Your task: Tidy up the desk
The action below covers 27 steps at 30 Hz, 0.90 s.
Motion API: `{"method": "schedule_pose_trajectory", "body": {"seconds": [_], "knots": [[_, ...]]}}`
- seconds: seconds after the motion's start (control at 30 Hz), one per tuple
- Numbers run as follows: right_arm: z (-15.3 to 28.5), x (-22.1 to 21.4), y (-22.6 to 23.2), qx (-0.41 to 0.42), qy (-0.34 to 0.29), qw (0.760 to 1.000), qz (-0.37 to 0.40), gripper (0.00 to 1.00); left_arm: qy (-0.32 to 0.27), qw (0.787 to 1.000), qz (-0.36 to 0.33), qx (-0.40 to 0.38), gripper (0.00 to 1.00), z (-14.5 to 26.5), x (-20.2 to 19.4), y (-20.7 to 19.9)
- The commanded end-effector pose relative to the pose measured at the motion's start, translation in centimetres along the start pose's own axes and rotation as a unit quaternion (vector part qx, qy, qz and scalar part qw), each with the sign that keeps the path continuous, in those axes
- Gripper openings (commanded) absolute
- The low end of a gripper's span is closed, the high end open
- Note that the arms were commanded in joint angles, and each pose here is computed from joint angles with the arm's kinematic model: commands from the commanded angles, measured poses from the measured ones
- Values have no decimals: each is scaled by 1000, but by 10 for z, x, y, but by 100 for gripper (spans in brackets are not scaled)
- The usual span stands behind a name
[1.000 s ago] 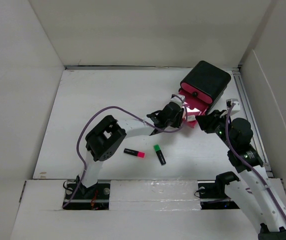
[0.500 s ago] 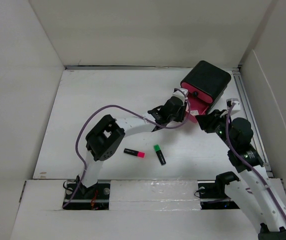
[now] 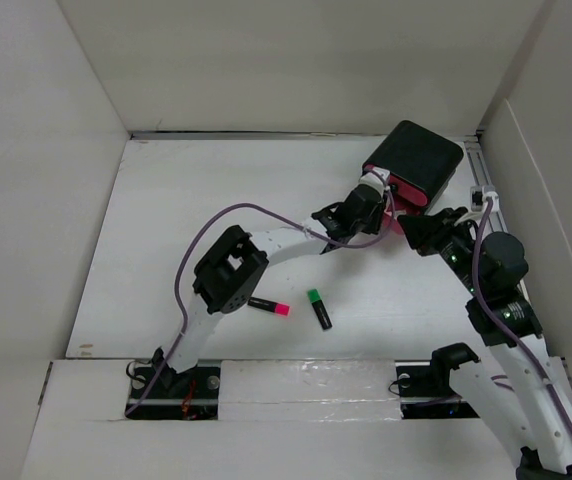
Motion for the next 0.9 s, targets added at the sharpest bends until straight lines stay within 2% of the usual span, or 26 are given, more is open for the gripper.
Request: {"method": "schedule_pose_trajectory", "body": {"seconds": [0.0, 0.17, 0.47, 0.57, 0.6, 0.87], "knots": [[3, 18, 17, 32, -23, 999, 0, 28, -99, 995, 10, -17, 0, 5, 65, -19], [4, 18, 17, 33, -22, 999, -1, 28, -100, 995, 5, -6, 1, -11, 66, -20], [4, 19, 17, 28, -21, 999, 1, 29, -121, 992, 24, 2, 10, -30, 75, -14], [2, 18, 16, 29, -20, 999, 2, 29, -128, 991, 28, 2, 21, -34, 73, -14], [2, 18, 16, 30, -21, 999, 2, 29, -129, 991, 29, 0, 29, -35, 73, -14], [0, 16, 13, 24, -22, 999, 2, 29, -154, 987, 48, 11, 44, -42, 76, -13]]}}
Point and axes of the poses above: each gripper's point midway between its finger pads, its own z axis back along the fingers, its own y axis along the line the jaws close on, x = y × z, the point moved 6 cm from there along z, back along the fingers, and after that the axes turned 1 degree about -z, right-handed, at the moved point
